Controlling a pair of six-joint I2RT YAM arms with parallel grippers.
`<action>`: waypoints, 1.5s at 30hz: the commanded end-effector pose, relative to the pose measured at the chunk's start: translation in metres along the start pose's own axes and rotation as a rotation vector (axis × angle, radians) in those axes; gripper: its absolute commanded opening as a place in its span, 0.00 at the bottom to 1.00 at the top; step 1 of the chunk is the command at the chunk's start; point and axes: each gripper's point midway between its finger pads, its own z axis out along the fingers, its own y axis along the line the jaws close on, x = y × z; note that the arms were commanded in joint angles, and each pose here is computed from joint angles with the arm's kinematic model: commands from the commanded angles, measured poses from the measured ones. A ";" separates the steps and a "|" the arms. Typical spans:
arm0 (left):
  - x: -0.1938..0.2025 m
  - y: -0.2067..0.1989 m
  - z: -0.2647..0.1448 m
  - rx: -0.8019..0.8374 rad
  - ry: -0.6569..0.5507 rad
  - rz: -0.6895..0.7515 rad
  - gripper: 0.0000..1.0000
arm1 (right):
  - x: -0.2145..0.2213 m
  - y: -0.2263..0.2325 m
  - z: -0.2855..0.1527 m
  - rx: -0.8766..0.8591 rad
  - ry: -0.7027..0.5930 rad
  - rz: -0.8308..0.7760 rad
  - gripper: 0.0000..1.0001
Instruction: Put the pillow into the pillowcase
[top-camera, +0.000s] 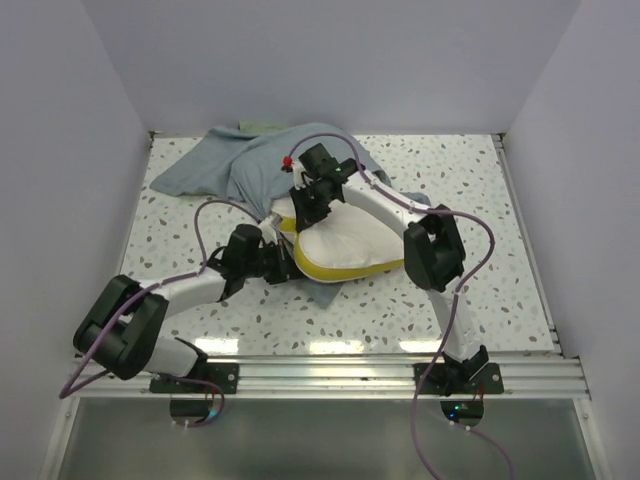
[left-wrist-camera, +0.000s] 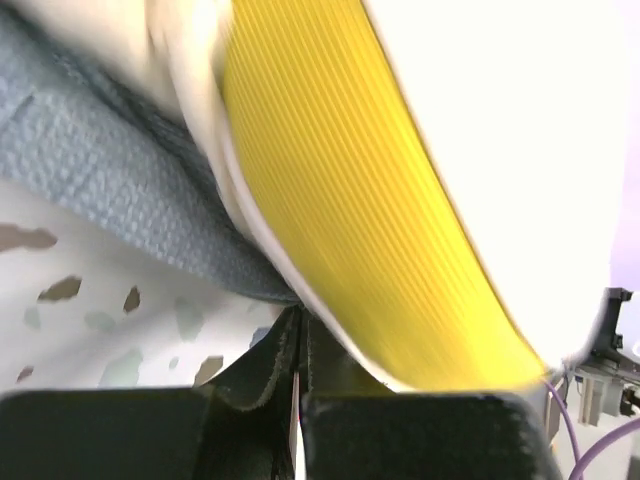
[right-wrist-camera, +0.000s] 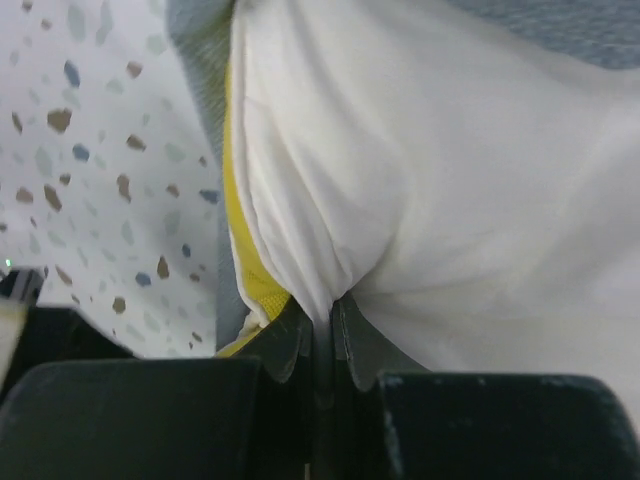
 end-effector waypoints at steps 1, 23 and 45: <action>0.029 -0.009 -0.013 0.039 0.075 0.000 0.00 | -0.082 -0.040 -0.019 0.122 -0.288 0.110 0.00; -0.120 -0.058 -0.109 -0.094 -0.291 0.796 0.64 | 0.069 -0.029 0.018 -0.061 -0.145 0.278 0.00; -0.175 -0.042 0.029 -0.146 -0.208 0.887 0.76 | 0.097 -0.001 -0.145 -0.164 -0.221 -0.001 0.78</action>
